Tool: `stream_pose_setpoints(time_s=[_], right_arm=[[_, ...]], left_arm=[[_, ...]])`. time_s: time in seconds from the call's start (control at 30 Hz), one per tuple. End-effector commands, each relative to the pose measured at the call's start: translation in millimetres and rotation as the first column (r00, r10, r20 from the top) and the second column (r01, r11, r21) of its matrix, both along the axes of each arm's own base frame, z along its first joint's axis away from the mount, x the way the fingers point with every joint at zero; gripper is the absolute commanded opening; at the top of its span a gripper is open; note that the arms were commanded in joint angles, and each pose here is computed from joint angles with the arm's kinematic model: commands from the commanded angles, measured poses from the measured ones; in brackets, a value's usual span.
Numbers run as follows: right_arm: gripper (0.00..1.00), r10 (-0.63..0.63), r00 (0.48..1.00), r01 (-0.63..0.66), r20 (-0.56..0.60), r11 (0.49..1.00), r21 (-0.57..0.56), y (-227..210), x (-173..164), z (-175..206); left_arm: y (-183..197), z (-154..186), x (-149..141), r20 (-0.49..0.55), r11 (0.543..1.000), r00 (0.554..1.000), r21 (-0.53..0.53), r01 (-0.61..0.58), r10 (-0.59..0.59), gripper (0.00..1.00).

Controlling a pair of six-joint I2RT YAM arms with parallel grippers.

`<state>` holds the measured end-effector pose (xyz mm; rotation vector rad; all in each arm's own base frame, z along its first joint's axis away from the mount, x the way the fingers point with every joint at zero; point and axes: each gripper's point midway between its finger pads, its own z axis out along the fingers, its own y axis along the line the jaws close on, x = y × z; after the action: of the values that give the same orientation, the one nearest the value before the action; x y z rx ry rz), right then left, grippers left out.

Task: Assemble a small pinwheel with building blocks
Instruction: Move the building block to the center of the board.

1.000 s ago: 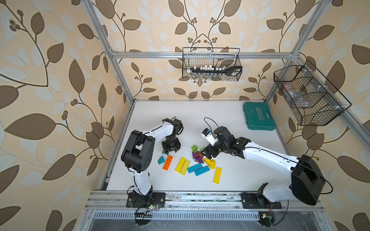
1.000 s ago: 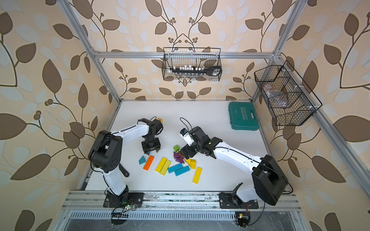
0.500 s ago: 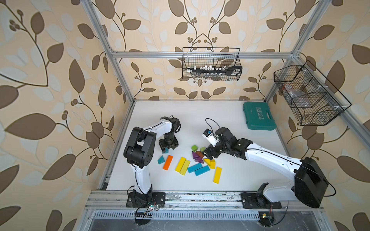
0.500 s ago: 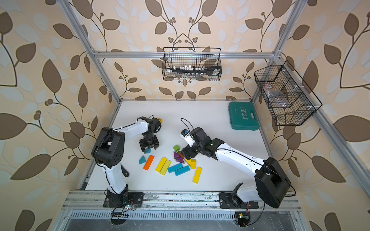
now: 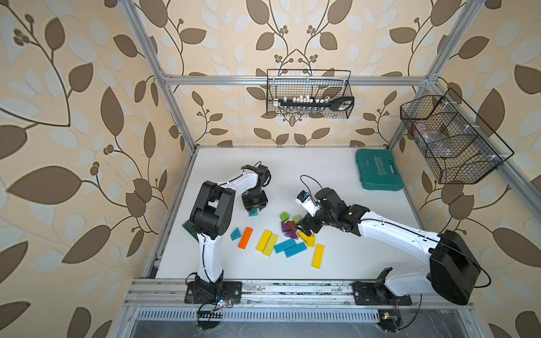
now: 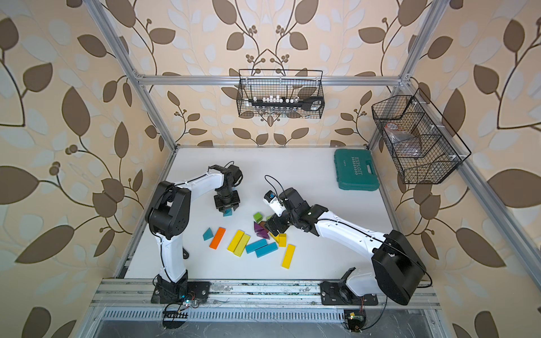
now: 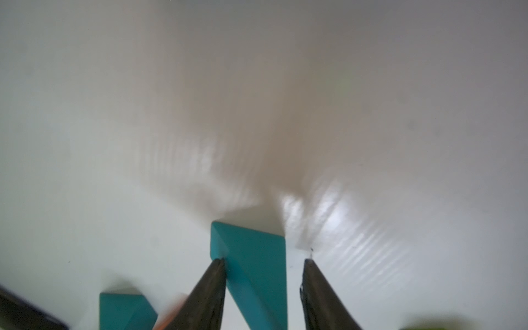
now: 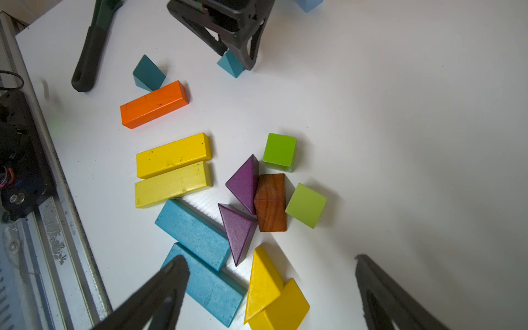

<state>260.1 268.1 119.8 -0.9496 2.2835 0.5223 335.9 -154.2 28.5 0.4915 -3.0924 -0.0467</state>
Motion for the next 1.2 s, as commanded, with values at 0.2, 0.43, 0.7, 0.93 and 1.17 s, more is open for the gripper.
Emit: stream_pose_setpoints(time_s=[0.2,0.43,0.7,0.93,1.17], right_arm=[[0.93,-0.005,1.0,0.005,0.016,1.0,0.017,-5.6,-7.5,3.7],[0.93,-0.024,1.0,0.023,0.018,0.999,0.026,-5.5,-5.1,4.0],[0.93,-0.027,1.0,0.027,0.012,1.0,0.016,-6.1,-4.5,2.8],[0.92,-0.04,0.999,0.04,0.001,0.999,0.013,-6.1,-3.3,0.9],[0.88,-0.044,0.999,0.044,-0.001,0.999,0.004,-8.1,-3.6,-1.2]], left_arm=[[4.5,25.9,-5.3,0.019,0.992,0.992,0.024,0.125,-0.126,0.68],[2.9,30.3,-19.7,0.001,0.943,0.943,0.015,0.333,-0.333,0.7],[7.3,12.4,-24.1,-0.032,0.911,0.912,0.048,0.409,-0.408,0.62],[2.8,5.5,-1.5,-0.034,0.893,0.897,0.08,0.443,-0.441,0.54],[-3.1,-5.6,10.5,-0.042,0.887,0.89,0.065,0.456,-0.455,0.47]])
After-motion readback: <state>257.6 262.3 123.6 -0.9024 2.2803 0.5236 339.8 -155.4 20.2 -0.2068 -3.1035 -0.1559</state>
